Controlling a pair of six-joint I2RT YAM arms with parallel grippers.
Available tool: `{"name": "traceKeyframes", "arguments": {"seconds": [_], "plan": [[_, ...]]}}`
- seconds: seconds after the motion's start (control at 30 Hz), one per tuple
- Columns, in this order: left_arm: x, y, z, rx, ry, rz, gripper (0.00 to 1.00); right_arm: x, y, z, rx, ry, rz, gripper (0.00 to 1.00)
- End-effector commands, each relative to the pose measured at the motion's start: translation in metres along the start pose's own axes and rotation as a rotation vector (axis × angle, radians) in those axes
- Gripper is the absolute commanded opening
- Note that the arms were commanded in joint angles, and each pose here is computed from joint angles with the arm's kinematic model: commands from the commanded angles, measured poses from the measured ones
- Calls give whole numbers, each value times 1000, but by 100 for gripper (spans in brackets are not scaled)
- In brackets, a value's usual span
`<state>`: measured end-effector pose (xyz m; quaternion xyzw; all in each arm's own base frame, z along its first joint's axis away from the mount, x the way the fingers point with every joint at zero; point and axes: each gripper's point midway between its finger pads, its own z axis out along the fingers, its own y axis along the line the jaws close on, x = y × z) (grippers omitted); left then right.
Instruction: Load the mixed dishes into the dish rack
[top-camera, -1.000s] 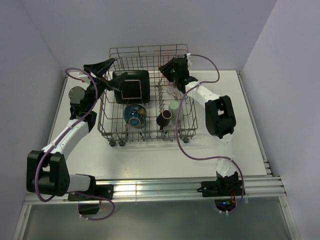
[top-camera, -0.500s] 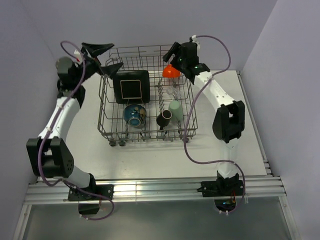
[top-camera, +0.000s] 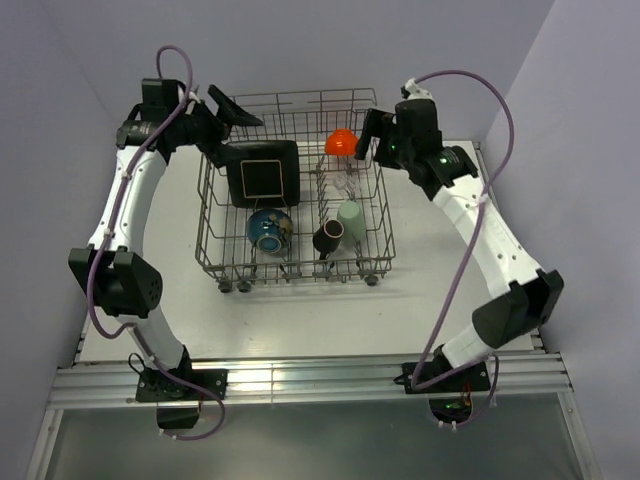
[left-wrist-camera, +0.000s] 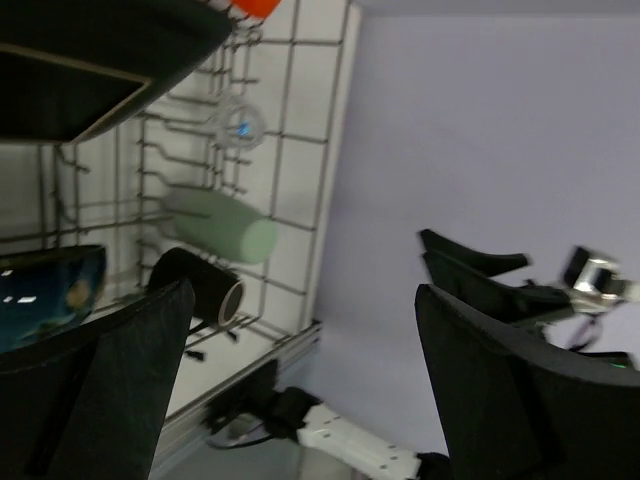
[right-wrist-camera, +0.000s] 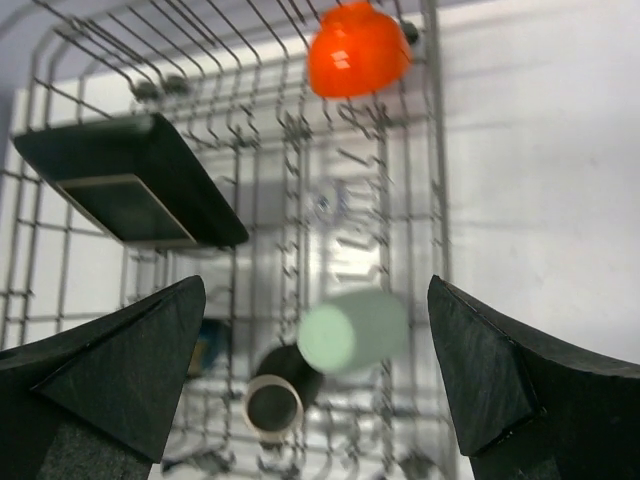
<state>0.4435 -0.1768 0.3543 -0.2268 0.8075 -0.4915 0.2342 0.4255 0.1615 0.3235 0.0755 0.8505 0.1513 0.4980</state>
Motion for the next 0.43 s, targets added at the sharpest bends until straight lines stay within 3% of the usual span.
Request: {"name": "traceKeyframes", "arguments": {"seconds": [0.0, 0.17, 0.4], "plan": [[48, 23, -20, -174, 15, 245, 99, 9, -25, -43, 81, 22, -89, 100], [78, 59, -40, -263, -37, 333, 99, 37, -44, -89, 100, 71, -79, 100], [124, 57, -102, -167, -113, 418, 99, 100, -55, -125, 49, 209, 11, 100]]}}
